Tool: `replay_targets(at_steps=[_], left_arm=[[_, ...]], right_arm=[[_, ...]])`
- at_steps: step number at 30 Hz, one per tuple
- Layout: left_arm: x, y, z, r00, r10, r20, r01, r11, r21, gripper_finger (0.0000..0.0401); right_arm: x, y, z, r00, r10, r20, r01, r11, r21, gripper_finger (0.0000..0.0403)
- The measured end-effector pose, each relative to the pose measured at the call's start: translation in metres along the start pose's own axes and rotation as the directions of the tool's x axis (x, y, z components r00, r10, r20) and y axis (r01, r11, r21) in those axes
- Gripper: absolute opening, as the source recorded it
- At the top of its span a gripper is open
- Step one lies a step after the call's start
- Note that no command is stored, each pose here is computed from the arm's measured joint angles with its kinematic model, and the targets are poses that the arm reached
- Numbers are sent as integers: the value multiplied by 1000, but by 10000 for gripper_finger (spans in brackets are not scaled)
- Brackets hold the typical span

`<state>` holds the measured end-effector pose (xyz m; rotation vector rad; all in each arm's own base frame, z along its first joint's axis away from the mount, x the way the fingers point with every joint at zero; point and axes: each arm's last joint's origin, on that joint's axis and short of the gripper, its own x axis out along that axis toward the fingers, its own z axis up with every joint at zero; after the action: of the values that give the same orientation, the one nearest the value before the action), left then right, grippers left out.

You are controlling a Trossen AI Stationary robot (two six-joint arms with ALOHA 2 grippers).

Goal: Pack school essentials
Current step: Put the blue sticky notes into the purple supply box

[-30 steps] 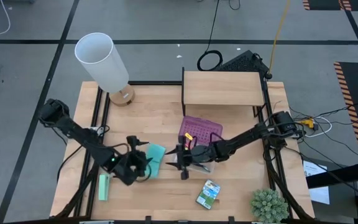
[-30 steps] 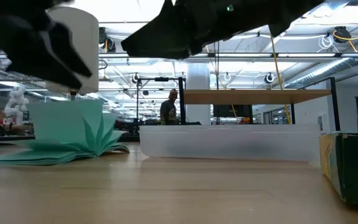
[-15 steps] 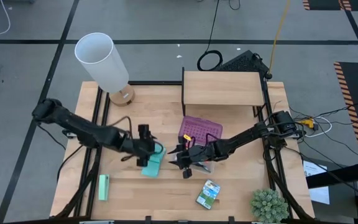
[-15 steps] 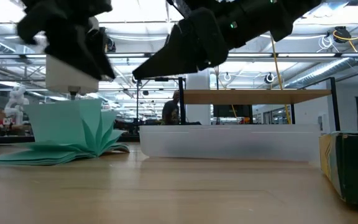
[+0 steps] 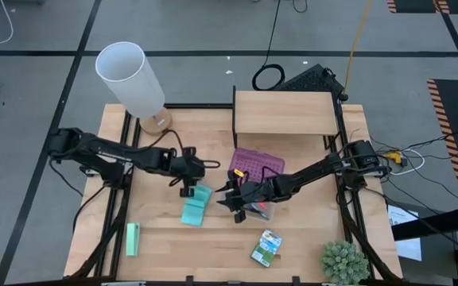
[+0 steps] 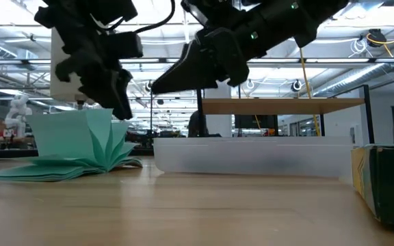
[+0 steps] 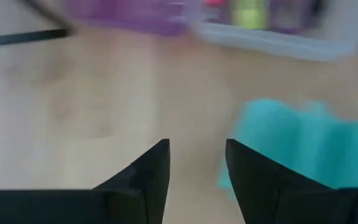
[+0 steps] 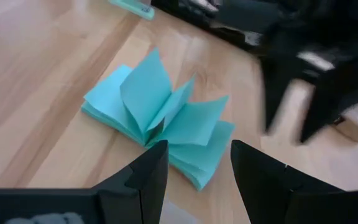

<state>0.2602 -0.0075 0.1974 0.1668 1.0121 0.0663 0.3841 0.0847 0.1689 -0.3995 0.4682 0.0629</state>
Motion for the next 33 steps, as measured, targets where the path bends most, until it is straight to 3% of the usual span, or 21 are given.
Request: replay_targets(at_steps=[3,12,18,24,28,33], left_arm=[[4,-11,3,993,-117,20,116,993,32,157],[-8,-47,3,961,-276,29,274,961,41,156],[-15,-76,-4,962,-274,-1,274,962,2,156],[-32,-96,-1,940,-327,92,329,944,-3,156],[-34,-99,-4,970,-224,99,227,974,-11,156],[-44,-83,5,985,22,169,-17,999,-32,156]], right_arm=[[-3,-3,3,1000,-17,1,17,1000,-26,169],[-11,-7,9,1000,-25,2,26,996,-85,169],[-11,-7,9,1000,-23,-3,23,996,-89,169],[-11,-7,8,1000,-21,-7,21,996,-90,169],[-11,-7,8,1000,-21,-8,20,996,-91,169],[-11,-7,7,1000,-19,-18,18,996,-92,169]])
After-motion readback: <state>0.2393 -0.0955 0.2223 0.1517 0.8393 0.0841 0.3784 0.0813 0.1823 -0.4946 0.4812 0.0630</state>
